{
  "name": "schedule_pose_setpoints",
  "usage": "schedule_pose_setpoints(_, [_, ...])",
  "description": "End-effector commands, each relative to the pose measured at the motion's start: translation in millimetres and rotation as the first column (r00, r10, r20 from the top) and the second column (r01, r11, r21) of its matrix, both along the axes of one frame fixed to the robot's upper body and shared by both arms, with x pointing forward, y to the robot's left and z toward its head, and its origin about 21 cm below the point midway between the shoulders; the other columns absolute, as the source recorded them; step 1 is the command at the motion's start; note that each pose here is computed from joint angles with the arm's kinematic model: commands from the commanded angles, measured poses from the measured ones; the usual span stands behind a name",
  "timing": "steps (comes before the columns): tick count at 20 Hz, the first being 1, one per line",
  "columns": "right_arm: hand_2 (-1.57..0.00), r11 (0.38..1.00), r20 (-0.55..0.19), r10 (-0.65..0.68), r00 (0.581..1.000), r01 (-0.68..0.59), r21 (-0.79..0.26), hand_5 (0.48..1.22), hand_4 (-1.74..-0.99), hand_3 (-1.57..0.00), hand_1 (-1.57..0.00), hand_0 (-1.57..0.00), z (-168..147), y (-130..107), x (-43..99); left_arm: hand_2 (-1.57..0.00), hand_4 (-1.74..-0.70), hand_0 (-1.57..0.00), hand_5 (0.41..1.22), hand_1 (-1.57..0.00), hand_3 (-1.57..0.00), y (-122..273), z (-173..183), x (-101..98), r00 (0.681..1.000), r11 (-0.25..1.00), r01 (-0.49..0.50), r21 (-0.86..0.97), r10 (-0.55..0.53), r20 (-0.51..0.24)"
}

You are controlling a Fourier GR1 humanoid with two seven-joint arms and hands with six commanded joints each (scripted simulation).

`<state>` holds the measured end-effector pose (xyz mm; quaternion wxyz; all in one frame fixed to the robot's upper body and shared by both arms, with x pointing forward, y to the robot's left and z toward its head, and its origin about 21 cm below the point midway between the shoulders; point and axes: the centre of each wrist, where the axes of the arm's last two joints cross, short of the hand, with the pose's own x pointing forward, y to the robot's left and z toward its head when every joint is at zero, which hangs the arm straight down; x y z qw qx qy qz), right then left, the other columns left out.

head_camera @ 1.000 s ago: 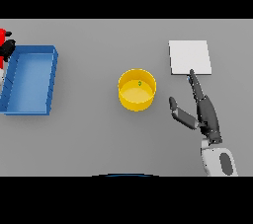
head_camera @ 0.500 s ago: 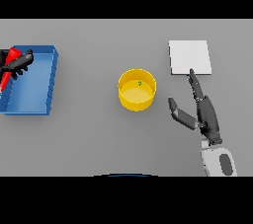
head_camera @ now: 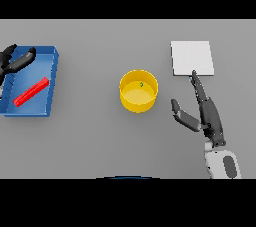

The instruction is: Pick up the red beaker and tilt it to pour out 1 green nut into yellow bowl. Pick up the yellow bowl and place it on the metallic measuring scale.

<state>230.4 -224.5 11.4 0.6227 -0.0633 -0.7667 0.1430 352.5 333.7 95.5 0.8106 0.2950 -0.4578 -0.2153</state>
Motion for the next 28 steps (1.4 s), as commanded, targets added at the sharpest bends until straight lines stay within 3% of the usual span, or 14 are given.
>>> schedule_pose_setpoints(1, [0.0, 1.0, 0.003, 0.001, 1.0, -0.001, 0.005, 0.688, -1.176, 0.0, 0.0, 0.0, 2, 1, 1.7, -0.09, -0.71, -0.11, 0.647, -0.09, -0.08, 0, 0, -0.8, 1.0, 1.0, -0.011, 0.007, 0.011, 0.014])
schedule_pose_setpoints(5, [0.0, 0.995, -0.005, 0.017, 1.0, -0.017, -0.094, 0.691, -1.146, 0.0, 0.0, 0.0, 1, 8, -1.5, -0.04, -0.71, -0.04, 0.674, -0.04, -0.03, 2, 1, -2.7, 0.994, 1.0, 0.001, -0.016, 0.001, 0.106])
schedule_pose_setpoints(7, [0.0, 0.983, 0.008, 0.1, 0.995, -0.097, -0.158, 0.717, -1.137, 0.0, 0.0, 0.0, 10, 9, 8.1, -0.02, -0.71, -0.03, 0.685, -0.02, -0.02, -2, 2, 1.3, 0.993, 1.0, -0.009, -0.013, 0.01, 0.119])
schedule_pose_setpoints(9, [0.0, 0.935, -0.006, 0.206, 0.979, -0.198, -0.294, 0.728, -1.172, 0.0, 0.0, 0.0, 18, 7, 16.1, -0.01, -0.71, -0.02, 0.683, -0.01, -0.01, 1, 4, 0.9, 0.992, 1.0, -0.012, -0.01, 0.013, 0.123])
schedule_pose_setpoints(12, [0.0, 0.776, -0.051, 0.311, 0.949, -0.284, -0.563, 0.704, -1.216, 0.0, 0.0, 0.0, 36, 15, 33.6, -0.01, -0.72, -0.01, 0.667, -0.01, -0.01, 1, 1, -0.1, 0.991, 0.999, 0.016, -0.038, -0.01, 0.132])
schedule_pose_setpoints(17, [0.0, 0.433, -0.116, 0.517, 0.848, -0.376, -0.819, 0.703, -1.228, 0.0, 0.0, 0.0, 51, 35, 58.4, 0.0, -0.71, 0.0, 0.672, 0.0, 0.0, -1, 1, -3.5, 0.992, 0.999, 0.026, -0.04, -0.021, 0.126])
schedule_pose_setpoints(24, [0.0, 0.115, -0.291, 0.617, 0.731, -0.449, -0.886, 0.705, -1.219, 0.0, 0.0, 0.0, 57, 61, 87.9, 0.0, -0.72, 0.0, 0.688, 0.0, 0.0, -2, -2, -3.3, 0.992, 0.997, 0.027, -0.067, -0.018, 0.127])
schedule_pose_setpoints(28, [0.0, -0.002, -0.371, 0.589, 0.717, -0.459, -0.889, 0.702, -1.226, 0.0, 0.0, 0.0, 49, 76, 99.9, 0.0, -0.72, 0.0, 0.686, 0.0, 0.0, 2, 1, -4.2, 0.991, 0.997, 0.027, -0.073, -0.017, 0.134])
